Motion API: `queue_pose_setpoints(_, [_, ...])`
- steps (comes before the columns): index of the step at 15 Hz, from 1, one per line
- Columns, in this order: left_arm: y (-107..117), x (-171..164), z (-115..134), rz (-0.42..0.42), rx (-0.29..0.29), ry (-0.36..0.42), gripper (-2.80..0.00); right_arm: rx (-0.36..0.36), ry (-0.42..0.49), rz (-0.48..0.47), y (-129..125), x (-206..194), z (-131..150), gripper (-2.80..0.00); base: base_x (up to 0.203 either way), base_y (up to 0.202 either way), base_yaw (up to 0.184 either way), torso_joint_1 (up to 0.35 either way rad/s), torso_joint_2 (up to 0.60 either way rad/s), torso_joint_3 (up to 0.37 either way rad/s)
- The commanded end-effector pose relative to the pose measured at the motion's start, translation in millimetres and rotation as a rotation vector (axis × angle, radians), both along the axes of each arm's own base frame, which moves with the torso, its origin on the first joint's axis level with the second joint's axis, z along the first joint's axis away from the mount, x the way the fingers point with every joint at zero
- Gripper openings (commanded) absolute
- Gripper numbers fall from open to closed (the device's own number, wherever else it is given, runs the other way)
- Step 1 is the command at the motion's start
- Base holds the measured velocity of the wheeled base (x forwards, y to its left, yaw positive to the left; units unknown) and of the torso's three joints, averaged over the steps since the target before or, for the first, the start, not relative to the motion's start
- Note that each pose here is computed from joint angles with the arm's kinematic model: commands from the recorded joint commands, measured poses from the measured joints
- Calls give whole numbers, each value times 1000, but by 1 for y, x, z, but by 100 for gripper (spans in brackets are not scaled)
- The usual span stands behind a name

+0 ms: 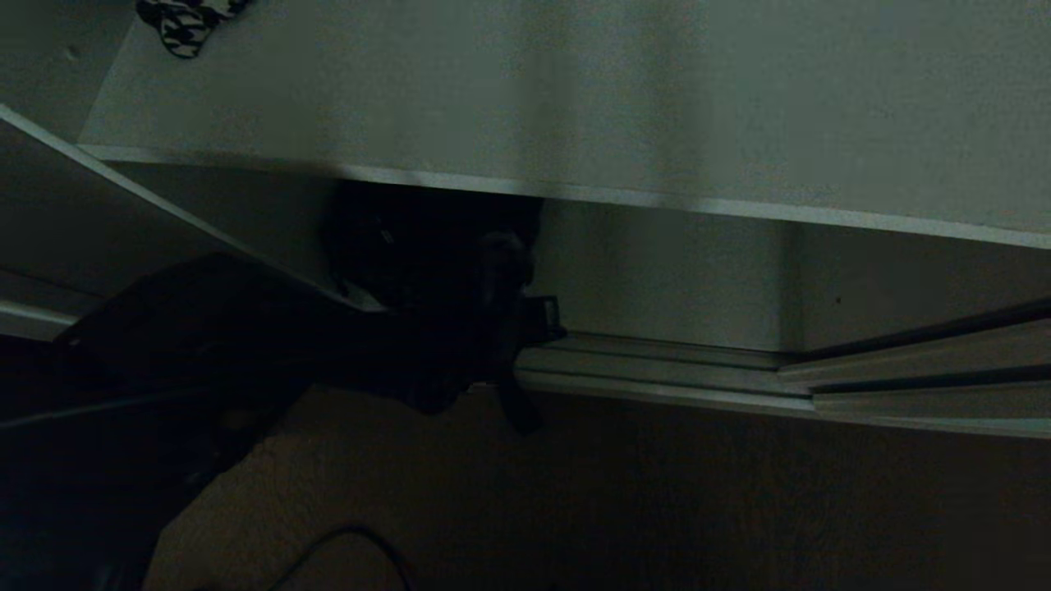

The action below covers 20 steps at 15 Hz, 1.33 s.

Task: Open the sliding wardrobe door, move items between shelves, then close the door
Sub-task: Place the bag on the lower shelf

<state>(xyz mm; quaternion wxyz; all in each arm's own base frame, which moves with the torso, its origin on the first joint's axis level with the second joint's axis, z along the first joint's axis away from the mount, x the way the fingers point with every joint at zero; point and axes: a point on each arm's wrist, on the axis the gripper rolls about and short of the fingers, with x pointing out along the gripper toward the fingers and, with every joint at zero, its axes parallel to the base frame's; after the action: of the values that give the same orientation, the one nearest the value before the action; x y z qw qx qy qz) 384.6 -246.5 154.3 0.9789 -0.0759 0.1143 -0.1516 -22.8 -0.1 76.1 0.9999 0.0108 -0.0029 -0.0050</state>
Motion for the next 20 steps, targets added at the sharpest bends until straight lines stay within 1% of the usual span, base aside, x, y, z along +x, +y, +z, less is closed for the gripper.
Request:
queue_pose_setpoints(1, [5, -17, -9, -56, 84, 6, -280, 0, -2, -1, 0, 0, 0, -280, 0, 0, 0, 0, 0, 0])
queue_pose_setpoints(2, [5, -23, -17, -87, 120, 26, -280, 0, -2, -1, 0, 0, 0, -280, 0, 0, 0, 0, 0, 0])
queue_pose_setpoints(4, [6, -25, -38, -109, 191, 112, -280, 0, -2, -1, 0, 0, 0, -280, 0, 0, 0, 0, 0, 0])
queue_pose_setpoints(5, [7, -25, -47, -110, 214, 143, -280, 0, -2, -1, 0, 0, 0, -280, 0, 0, 0, 0, 0, 0])
queue_pose_setpoints(8, [6, -22, -88, -111, 274, 235, -280, 0, -2, -1, 0, 0, 0, -280, 0, 0, 0, 0, 0, 0])
queue_pose_setpoints(10, [4, -18, -110, -94, 279, 277, -280, 0, -2, -1, 0, 0, 0, -280, 0, 0, 0, 0, 0, 0])
queue_pose_setpoints(12, [3, -11, -121, -58, 234, 330, -280, 0, -2, -1, 0, 0, 0, -280, 0, 0, 0, 0, 0, 0])
queue_pose_setpoints(13, [5, -10, -124, -43, 227, 374, -280, 0, -2, -1, 0, 0, 0, -280, 0, 0, 0, 0, 0, 0])
queue_pose_setpoints(15, [10, -11, -130, -35, 252, 435, -280, 0, -2, -1, 0, 0, 0, -280, 0, 0, 0, 0, 0, 0])
queue_pose_setpoints(19, [12, 5, -130, 0, 226, 410, -280, 0, -2, -1, 0, 0, 0, -280, 0, 0, 0, 0, 0, 0])
queue_pose_setpoints(20, [11, 9, -128, 10, 211, 402, 0, 0, -2, -1, 0, 0, 0, -280, 0, 0, 0, 0, 0, 0])
